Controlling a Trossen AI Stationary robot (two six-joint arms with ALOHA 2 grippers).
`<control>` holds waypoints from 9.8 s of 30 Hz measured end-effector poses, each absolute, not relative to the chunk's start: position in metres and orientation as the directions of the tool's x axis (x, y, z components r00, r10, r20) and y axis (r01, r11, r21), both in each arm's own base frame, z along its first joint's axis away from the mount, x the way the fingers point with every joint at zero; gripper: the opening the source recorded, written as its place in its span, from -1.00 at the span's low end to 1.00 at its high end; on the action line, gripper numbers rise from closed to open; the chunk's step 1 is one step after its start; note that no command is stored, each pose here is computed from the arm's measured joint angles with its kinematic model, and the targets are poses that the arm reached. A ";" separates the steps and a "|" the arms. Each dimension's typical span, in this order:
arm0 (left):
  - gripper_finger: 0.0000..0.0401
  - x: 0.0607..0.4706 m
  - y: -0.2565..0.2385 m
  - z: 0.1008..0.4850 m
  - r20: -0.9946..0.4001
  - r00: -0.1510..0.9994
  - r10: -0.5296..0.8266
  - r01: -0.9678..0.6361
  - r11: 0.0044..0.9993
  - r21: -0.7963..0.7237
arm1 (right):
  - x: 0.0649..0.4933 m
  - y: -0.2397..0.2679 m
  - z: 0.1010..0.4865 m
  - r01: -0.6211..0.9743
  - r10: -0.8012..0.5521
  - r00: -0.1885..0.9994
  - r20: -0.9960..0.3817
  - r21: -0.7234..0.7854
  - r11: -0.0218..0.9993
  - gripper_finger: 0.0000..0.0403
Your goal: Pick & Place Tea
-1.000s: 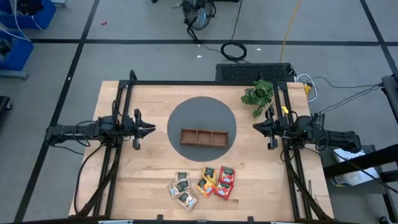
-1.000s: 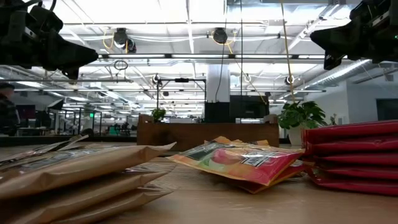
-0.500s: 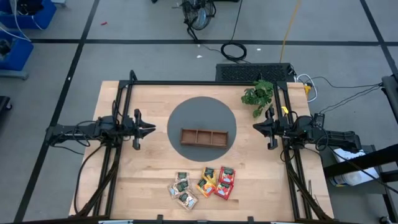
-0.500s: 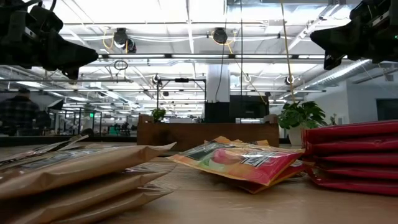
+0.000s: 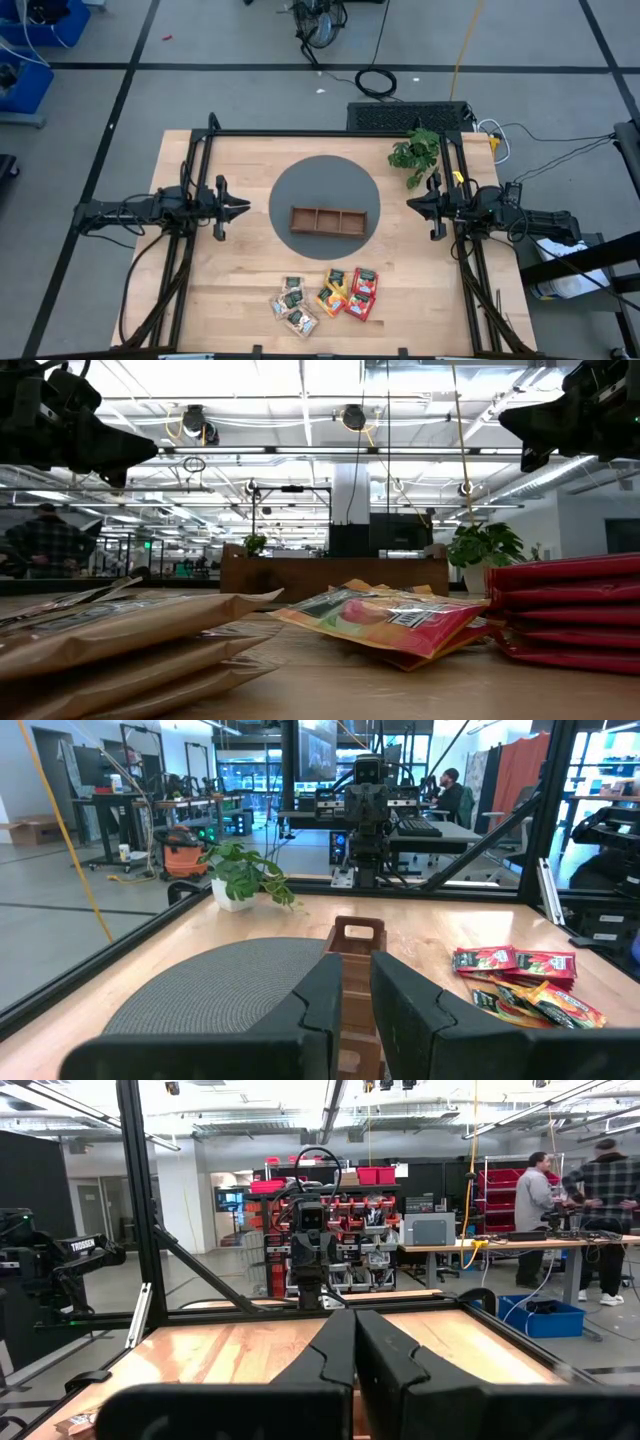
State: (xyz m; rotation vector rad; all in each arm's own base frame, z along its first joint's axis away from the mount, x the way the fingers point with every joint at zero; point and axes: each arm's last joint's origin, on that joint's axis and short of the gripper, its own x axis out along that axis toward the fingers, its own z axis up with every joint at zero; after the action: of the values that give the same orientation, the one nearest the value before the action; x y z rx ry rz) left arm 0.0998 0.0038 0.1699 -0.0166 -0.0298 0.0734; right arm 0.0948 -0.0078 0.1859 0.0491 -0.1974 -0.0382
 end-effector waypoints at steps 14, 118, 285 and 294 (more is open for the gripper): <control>-0.69 0.100 0.004 0.170 0.029 0.997 0.074 -0.073 0.997 -0.017 | 0.095 -0.008 0.186 0.033 -0.043 0.980 0.195 0.052 0.998 -1.00; -0.83 0.129 0.002 0.212 0.273 0.961 0.052 -0.066 0.997 0.044 | 0.110 0.006 0.209 -0.090 0.104 0.974 0.200 -0.079 0.993 -1.00; -0.83 0.471 -0.100 0.100 -0.569 0.749 -0.339 0.355 0.931 -0.088 | 0.181 0.109 0.092 0.396 0.141 0.691 -0.709 0.535 0.746 -0.15; -0.83 0.472 -0.099 0.099 -0.564 0.753 -0.339 0.355 0.931 -0.086 | 0.181 0.108 0.091 0.387 0.138 0.691 -0.710 0.524 0.759 -0.24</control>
State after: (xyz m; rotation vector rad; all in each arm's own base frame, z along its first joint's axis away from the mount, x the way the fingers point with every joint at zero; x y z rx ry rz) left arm 0.4716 -0.0988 0.0991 0.0276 0.6104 -0.3792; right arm 0.1811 0.1083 0.0914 0.7136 0.8126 -0.1534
